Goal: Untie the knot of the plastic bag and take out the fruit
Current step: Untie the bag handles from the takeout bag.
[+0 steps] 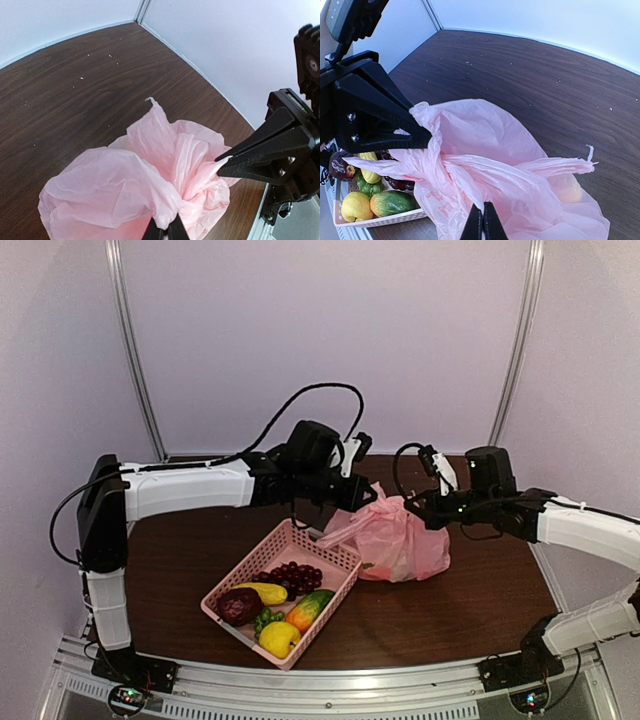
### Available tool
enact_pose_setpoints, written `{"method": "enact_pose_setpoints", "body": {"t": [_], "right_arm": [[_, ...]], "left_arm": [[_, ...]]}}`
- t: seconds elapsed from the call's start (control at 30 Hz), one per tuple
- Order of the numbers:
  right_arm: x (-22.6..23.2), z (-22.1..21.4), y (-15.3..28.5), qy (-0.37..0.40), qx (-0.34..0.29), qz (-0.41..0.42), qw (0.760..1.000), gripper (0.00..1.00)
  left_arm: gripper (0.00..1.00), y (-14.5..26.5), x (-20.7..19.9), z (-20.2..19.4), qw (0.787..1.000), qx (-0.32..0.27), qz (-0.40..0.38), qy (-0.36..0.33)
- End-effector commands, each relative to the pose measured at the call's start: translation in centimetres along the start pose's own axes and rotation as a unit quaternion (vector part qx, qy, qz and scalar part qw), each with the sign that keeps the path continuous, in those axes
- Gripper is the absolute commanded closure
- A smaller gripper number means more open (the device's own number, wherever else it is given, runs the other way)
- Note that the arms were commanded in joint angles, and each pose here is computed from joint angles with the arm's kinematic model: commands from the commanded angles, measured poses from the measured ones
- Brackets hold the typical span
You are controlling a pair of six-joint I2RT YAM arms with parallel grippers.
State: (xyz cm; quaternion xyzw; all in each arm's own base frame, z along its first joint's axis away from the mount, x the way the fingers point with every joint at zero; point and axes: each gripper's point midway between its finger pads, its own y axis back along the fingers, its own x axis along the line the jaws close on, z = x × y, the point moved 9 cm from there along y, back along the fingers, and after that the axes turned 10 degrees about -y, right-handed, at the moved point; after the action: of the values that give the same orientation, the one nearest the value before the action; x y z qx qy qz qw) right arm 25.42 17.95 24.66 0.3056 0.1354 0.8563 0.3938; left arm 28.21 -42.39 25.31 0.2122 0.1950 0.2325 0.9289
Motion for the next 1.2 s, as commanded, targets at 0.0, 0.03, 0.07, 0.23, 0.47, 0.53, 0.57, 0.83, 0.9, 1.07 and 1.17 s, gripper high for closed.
{"method": "enact_pose_setpoints", "body": {"t": [0.0,0.03,0.07,0.23,0.47,0.53,0.57,0.83,0.9,1.07,1.17], "right_arm": [[-0.9,-0.7,1.0,-0.02,-0.021,-0.039,0.999,1.0],[-1.0,-1.1,1.1,-0.023,-0.021,-0.041,0.999,1.0],[-1.2,-1.4,1.0,-0.026,-0.019,-0.042,0.999,1.0],[-1.7,-3.2,0.6,-0.044,-0.001,-0.037,0.998,1.0],[-1.5,-3.4,0.9,-0.051,-0.001,-0.026,0.998,1.0],[-1.2,-2.8,1.2,-0.046,0.003,-0.023,0.999,0.95],[-1.0,-2.5,1.4,-0.043,0.007,-0.024,0.999,0.86],[-0.1,-0.1,2.0,-0.02,0.009,-0.031,0.999,0.47],[0.0,0.3,1.6,-0.014,0.019,-0.027,0.999,0.45],[0.1,0.9,-0.1,-0.004,0.049,-0.008,0.999,0.43],[0.1,1.1,-1.1,-0.003,0.063,0.007,0.998,0.43]], "left_arm": [[1.0,2.4,1.3,1.7,0.999,-0.027,0.034,0.009],[1.0,2.4,1.5,1.5,0.999,-0.025,0.034,0.012],[1.0,2.4,1.6,1.2,0.999,-0.024,0.032,0.014],[1.0,1.9,2.1,-0.5,0.999,-0.007,0.037,0.029],[1.0,1.9,2.0,-1.1,0.999,-0.006,0.023,0.036],[1.0,2.0,1.8,-0.8,0.999,-0.011,0.013,0.034],[1.0,2.1,1.7,-0.7,0.999,-0.014,0.008,0.032],[1.0,2.3,1.3,-0.3,0.999,-0.021,-0.01,0.025],[1.0,2.3,1.3,-0.3,0.999,-0.021,-0.012,0.025],[1.0,2.3,1.2,-0.1,0.999,-0.023,-0.016,0.023],[1.0,2.3,1.1,-0.1,0.999,-0.023,-0.016,0.023]]}}
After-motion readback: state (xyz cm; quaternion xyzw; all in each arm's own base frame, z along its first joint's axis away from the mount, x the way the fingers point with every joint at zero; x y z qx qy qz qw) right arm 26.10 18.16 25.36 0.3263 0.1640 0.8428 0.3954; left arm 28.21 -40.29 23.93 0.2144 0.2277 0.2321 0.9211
